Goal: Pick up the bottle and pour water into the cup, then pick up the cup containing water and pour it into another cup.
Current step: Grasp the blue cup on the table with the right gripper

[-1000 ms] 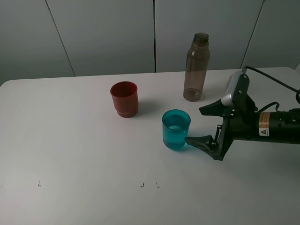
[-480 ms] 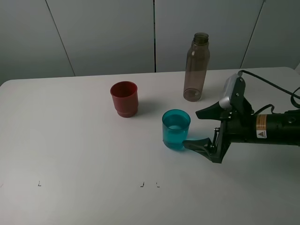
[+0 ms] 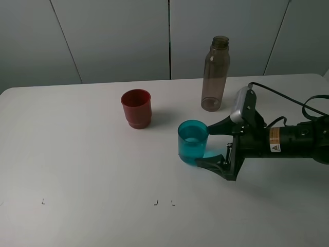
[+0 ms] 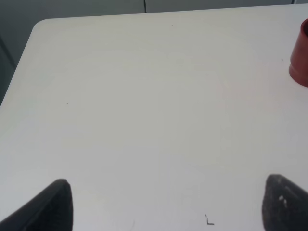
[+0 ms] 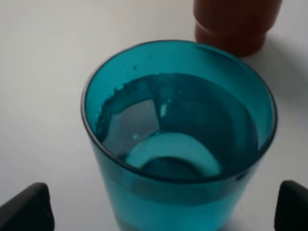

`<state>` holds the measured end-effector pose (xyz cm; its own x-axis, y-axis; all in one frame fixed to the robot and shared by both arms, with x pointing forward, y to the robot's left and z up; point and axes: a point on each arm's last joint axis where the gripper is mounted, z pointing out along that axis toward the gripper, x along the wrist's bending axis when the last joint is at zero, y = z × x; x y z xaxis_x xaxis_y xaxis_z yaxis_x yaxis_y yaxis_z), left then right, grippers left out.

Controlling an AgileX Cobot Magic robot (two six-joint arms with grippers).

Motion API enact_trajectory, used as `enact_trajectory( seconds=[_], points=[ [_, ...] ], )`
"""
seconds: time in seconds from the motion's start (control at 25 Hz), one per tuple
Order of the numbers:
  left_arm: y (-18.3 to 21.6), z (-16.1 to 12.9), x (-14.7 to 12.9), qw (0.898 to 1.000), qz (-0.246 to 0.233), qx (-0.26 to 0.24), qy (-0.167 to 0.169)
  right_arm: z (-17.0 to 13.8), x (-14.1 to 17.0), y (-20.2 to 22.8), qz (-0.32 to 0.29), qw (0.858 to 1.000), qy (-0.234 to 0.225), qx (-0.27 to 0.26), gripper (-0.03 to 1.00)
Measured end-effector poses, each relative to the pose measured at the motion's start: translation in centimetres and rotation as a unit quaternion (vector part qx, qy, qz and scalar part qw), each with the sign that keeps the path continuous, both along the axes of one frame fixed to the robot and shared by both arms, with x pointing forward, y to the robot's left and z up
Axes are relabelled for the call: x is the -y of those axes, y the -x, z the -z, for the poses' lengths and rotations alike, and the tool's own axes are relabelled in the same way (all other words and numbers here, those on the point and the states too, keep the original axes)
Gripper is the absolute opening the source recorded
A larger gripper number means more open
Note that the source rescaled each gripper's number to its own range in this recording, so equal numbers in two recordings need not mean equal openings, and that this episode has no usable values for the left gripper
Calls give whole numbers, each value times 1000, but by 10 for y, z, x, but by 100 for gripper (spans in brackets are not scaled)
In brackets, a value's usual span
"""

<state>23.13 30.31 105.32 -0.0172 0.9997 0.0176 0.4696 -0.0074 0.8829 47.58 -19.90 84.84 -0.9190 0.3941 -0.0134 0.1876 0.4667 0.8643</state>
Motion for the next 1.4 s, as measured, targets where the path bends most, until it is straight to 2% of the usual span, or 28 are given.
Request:
enact_trajectory(
  seconds=[0.92, 1.4],
  points=[
    [0, 0, 0, 1000, 0, 0, 0, -2, -13, -12, -27, 999, -10, 30, 100],
    [0, 0, 0, 1000, 2, 0, -3, 7, -23, -20, -43, 999, -15, 28, 100]
  ],
)
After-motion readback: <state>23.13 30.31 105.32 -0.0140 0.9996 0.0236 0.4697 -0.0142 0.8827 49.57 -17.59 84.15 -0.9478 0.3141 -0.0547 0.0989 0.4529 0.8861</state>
